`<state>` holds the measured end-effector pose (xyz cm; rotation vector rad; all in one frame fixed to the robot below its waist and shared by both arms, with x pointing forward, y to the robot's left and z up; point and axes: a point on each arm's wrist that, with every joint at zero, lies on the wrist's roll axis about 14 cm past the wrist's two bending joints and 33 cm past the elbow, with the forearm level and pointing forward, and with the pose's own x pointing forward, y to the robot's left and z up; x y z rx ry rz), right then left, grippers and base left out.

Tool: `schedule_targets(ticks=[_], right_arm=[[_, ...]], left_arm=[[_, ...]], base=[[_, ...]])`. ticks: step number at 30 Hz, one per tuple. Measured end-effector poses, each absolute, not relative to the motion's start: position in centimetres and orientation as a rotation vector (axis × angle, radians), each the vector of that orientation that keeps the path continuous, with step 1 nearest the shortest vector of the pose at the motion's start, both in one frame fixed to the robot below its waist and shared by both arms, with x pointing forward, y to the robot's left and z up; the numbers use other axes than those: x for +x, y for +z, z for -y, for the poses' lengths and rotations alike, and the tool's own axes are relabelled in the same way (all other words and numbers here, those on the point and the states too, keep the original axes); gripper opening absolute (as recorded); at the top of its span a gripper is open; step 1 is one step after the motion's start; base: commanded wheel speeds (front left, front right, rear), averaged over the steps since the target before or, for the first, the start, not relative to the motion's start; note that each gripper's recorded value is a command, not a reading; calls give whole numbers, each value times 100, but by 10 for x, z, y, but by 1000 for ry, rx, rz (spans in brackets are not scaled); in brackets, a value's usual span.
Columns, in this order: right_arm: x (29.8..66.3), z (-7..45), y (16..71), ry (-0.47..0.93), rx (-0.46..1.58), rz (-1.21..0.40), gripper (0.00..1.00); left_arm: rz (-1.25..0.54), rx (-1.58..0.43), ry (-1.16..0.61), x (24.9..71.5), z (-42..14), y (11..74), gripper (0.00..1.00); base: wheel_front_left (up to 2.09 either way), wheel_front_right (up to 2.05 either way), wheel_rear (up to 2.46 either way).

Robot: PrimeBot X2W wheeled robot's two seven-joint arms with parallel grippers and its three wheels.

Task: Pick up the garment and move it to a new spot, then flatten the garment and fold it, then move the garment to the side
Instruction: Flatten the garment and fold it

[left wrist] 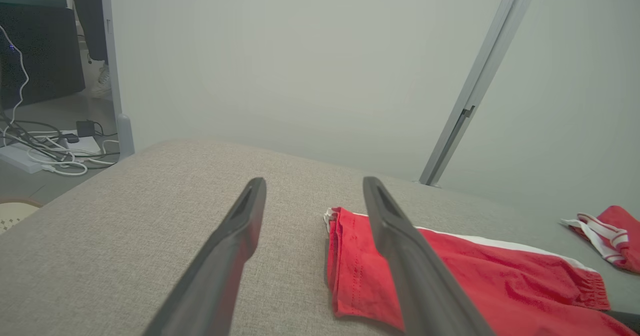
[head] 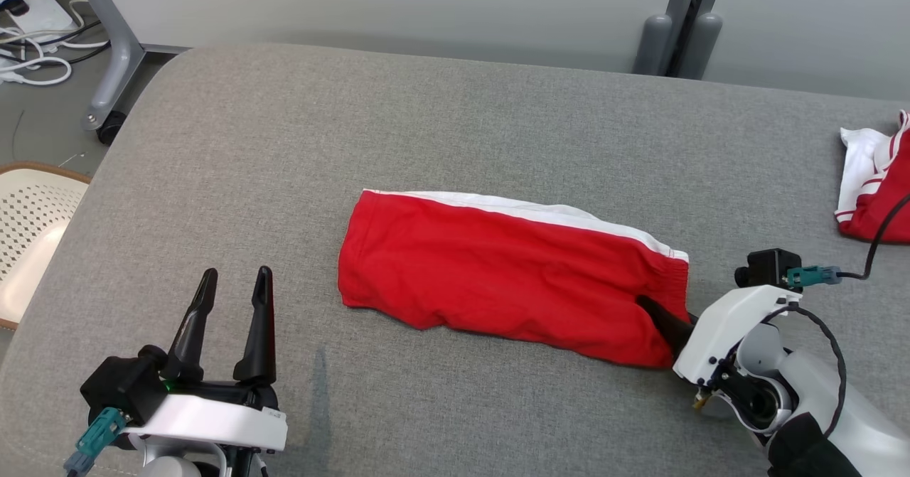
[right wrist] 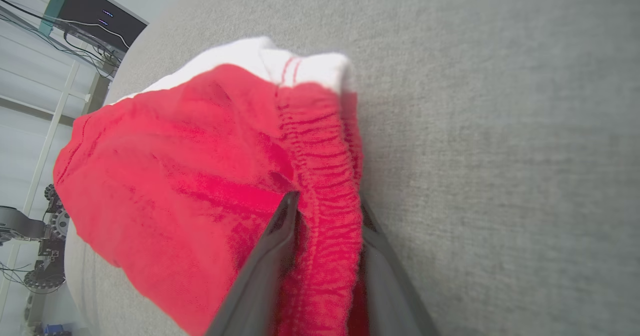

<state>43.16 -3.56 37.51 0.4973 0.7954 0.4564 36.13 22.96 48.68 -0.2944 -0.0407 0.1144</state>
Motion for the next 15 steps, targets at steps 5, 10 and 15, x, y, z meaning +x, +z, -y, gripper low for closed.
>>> schedule_targets(ticks=[5,10,15], right_arm=[[433,29,377,470,502,-787,0],[435,34,380,457,514,-761,0],[436,45,390,453,539,-740,0]], left_arm=[[37,-294,118,362,-230,485,100],[32,-295,108,363,-227,484,100],[28,-298,85,367,-220,483,100]], base=[[0,0,0],[0,0,0],[0,0,0]])
